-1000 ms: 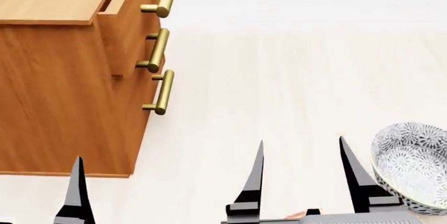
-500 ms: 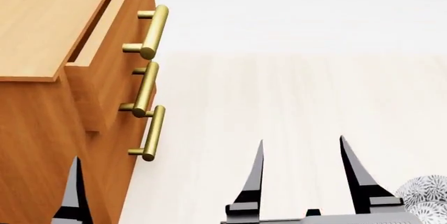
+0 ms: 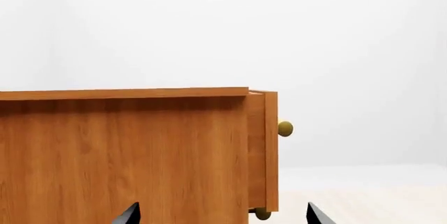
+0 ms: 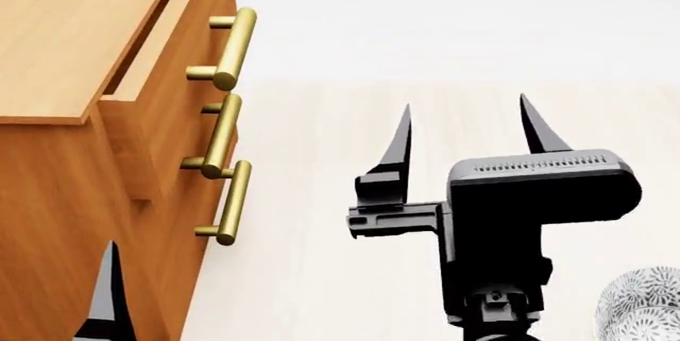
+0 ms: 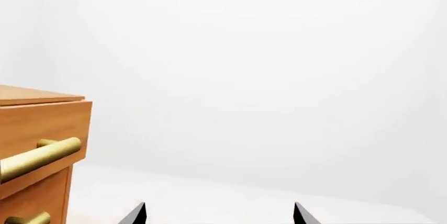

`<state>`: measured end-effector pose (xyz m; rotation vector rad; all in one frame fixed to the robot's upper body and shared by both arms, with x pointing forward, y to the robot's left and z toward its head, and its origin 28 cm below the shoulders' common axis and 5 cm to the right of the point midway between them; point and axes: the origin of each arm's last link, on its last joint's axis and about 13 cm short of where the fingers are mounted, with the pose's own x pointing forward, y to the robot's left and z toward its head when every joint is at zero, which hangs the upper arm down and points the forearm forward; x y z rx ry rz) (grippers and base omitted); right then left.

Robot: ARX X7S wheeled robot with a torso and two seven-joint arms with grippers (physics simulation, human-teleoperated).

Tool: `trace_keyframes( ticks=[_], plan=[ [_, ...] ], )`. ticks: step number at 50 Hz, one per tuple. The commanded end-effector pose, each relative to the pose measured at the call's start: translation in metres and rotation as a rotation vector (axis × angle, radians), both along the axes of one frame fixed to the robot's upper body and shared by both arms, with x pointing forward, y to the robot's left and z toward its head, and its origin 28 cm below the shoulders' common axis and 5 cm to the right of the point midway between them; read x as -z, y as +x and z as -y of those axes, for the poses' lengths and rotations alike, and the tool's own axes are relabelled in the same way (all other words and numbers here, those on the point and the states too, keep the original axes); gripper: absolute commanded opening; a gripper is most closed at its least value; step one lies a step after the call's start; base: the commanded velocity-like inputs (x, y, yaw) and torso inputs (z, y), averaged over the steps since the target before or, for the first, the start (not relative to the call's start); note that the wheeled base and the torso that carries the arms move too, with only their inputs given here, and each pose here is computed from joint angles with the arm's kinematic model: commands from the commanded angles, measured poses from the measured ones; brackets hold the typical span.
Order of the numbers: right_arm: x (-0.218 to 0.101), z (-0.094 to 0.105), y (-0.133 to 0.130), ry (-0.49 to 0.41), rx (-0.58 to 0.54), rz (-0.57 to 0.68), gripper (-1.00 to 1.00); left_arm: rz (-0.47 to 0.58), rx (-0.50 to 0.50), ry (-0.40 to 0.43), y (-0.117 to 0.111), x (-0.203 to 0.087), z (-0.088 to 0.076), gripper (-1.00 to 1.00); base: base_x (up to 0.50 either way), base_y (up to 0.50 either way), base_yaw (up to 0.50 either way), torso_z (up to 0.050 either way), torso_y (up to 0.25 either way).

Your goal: Close the top drawer of the cabinet and put the bowl on top of it.

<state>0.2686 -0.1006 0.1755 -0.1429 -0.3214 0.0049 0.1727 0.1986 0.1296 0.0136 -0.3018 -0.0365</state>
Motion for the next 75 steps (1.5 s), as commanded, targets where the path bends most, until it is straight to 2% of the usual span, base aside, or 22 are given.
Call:
trace_keyframes(
  ticks=[1,10,20,32,51,63,75],
  plan=[
    [-0.036,-0.005,0.046,-0.030,0.015,-0.031,1.00,0.004,-0.001,0.004,-0.002,-0.002,0.000,1.00,0.00,0.00,0.00,0.000,0.000],
    [-0.047,-0.020,0.088,-0.033,0.026,-0.080,1.00,0.005,0.000,0.007,-0.003,-0.002,-0.001,1.00,0.00,0.00,0.00,0.000,0.000],
    [-0.064,-0.041,0.108,-0.047,-0.009,-0.096,1.00,0.002,-0.002,0.008,-0.002,-0.001,-0.001,1.00,0.00,0.00,0.00,0.000,0.000],
    [-0.047,-0.064,0.123,-0.073,-0.031,-0.158,1.00,-0.004,-0.004,0.014,-0.001,0.001,-0.002,1.00,0.00,0.00,0.00,0.000,0.000],
    [-0.030,-0.091,0.129,-0.128,-0.084,-0.194,1.00,-0.011,-0.012,0.021,-0.001,0.003,-0.003,1.00,0.00,0.00,0.00,0.000,0.000],
    [-0.022,-0.114,0.126,-0.149,-0.162,-0.198,1.00,-0.016,-0.019,0.024,-0.002,0.004,-0.004,1.00,0.00,0.00,0.00,0.000,0.000],
    [-0.022,-0.128,0.121,-0.168,-0.202,-0.191,1.00,-0.020,-0.027,0.023,-0.002,0.006,-0.006,1.00,0.00,0.00,0.00,0.000,0.000]
  ],
)
